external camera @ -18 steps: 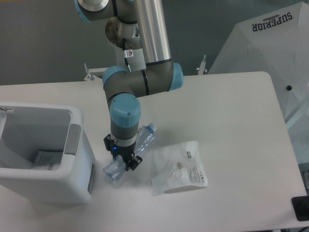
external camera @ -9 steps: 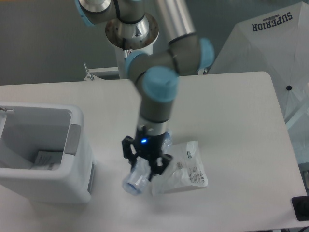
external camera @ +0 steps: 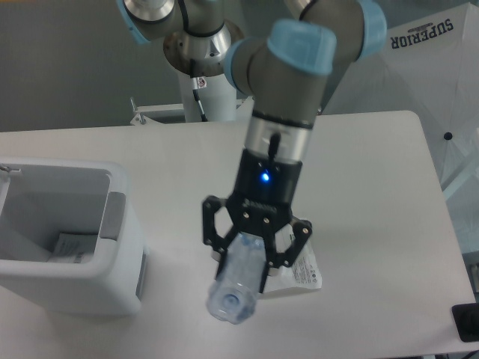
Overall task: Place the trash in the trash can
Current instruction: 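Lift the bottle and carry it over the white trash bin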
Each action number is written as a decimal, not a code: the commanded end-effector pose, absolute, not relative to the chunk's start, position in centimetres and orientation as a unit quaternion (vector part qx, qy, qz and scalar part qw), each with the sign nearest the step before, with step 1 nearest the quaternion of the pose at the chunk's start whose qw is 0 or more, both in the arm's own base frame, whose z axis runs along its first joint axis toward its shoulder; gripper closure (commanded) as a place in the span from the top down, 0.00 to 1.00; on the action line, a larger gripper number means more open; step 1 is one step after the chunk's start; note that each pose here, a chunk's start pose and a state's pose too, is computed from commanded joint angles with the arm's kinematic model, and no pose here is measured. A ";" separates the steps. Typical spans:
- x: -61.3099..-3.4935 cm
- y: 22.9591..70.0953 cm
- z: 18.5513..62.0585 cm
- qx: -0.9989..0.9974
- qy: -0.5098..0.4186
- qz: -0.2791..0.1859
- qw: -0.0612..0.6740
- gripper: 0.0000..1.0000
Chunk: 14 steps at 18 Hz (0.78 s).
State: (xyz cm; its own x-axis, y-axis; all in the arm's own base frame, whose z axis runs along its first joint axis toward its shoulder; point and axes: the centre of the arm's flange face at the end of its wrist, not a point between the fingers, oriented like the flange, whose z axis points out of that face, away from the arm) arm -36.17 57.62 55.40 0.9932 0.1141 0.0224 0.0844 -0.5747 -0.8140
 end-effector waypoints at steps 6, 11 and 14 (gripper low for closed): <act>-30.3 60.9 58.8 -0.876 -0.038 -0.004 0.481 0.60; -23.4 63.5 59.9 -0.871 0.005 -0.027 0.490 0.60; -20.0 64.7 59.3 -0.874 0.013 -0.047 0.483 0.60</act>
